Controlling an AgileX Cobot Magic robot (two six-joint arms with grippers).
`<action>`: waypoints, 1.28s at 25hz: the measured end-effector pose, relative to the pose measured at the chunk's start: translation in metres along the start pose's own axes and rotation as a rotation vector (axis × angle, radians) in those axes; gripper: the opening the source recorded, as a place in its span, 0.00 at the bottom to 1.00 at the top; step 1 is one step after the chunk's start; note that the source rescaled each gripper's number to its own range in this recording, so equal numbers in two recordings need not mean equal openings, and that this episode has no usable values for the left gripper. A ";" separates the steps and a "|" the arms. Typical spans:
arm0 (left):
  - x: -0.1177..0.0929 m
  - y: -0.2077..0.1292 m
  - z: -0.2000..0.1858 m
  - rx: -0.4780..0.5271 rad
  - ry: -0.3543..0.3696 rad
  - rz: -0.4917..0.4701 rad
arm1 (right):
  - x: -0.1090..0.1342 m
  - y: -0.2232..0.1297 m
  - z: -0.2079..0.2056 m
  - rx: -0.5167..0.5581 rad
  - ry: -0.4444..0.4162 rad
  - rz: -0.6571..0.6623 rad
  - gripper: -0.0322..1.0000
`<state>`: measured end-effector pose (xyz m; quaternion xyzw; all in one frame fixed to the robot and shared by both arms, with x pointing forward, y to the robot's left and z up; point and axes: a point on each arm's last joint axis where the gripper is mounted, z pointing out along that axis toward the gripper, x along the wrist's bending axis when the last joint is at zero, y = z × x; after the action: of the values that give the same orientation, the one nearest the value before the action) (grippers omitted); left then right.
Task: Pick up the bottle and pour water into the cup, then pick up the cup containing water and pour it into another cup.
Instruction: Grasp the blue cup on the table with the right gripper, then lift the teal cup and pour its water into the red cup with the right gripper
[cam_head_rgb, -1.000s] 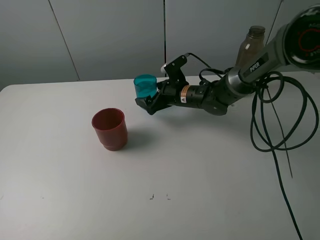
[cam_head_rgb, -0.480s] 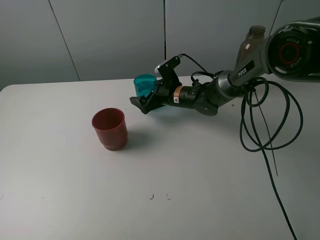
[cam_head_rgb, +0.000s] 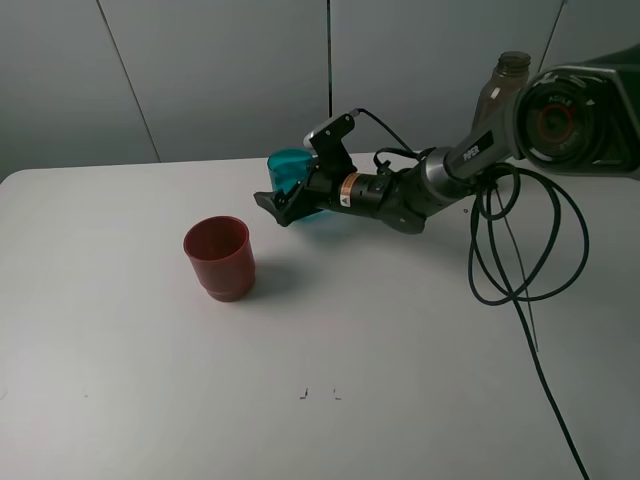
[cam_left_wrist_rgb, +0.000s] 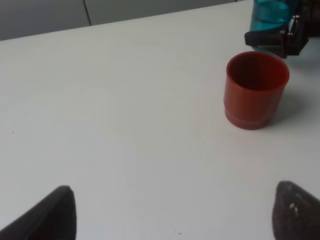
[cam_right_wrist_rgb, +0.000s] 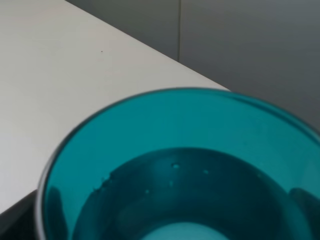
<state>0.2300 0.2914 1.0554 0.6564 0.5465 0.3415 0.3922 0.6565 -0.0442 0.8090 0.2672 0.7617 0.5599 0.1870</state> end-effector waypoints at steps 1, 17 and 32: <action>0.000 0.000 0.000 0.000 0.000 0.000 | -0.001 0.001 0.001 -0.005 -0.001 -0.005 1.00; 0.000 0.000 0.000 0.000 0.000 0.000 | -0.003 0.001 0.007 -0.021 -0.013 -0.011 0.85; 0.000 0.000 0.000 0.000 0.000 0.000 | -0.002 0.001 0.008 -0.023 -0.014 -0.012 0.07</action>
<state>0.2300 0.2914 1.0554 0.6564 0.5465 0.3415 0.3922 0.6633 -0.0396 0.8077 0.2644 0.7553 0.5657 0.1988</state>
